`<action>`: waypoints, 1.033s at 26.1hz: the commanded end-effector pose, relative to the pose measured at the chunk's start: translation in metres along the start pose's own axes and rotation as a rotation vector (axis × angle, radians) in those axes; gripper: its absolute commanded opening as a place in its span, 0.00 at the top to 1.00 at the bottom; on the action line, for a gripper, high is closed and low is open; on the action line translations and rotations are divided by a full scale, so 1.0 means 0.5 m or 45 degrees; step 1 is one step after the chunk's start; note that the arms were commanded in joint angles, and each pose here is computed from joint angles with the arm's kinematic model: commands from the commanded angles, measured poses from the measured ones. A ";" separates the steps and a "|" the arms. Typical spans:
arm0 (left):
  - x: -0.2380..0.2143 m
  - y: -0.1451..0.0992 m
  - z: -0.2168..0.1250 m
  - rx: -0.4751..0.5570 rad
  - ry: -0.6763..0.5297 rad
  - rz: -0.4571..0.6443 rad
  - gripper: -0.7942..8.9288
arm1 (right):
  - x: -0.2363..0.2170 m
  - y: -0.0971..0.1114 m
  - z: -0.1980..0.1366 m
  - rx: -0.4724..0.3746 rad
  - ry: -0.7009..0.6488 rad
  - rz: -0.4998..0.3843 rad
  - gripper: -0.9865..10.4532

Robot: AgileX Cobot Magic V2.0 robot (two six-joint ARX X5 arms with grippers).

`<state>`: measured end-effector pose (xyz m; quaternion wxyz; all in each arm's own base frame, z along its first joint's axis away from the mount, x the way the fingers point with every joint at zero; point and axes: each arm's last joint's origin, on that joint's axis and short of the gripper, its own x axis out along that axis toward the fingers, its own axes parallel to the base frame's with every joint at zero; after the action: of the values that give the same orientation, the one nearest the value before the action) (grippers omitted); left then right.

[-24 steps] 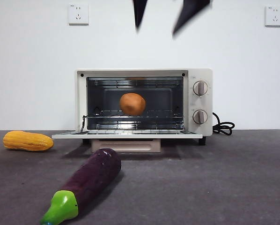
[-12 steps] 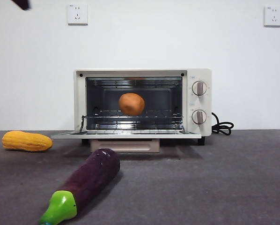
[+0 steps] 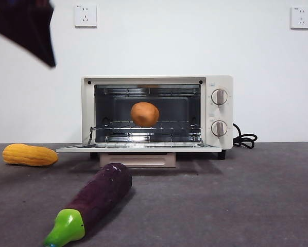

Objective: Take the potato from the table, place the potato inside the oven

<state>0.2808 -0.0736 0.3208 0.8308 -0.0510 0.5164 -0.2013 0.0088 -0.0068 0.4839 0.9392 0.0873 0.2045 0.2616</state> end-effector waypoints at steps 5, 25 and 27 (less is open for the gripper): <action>0.131 0.081 0.019 -0.260 0.209 -0.057 0.93 | -0.014 -0.010 -0.009 0.008 0.004 0.007 0.92; 0.305 0.148 0.008 -0.528 0.410 0.052 0.93 | -0.011 -0.009 -0.011 0.002 0.018 0.020 0.92; 0.321 0.152 0.003 -0.561 0.438 0.051 0.93 | -0.011 -0.009 -0.011 0.002 0.018 0.020 0.92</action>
<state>0.3652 -0.0664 0.1733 0.7153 -0.1718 0.6718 -0.0865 0.0043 -0.0129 0.4827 0.9356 0.0940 0.2015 0.2743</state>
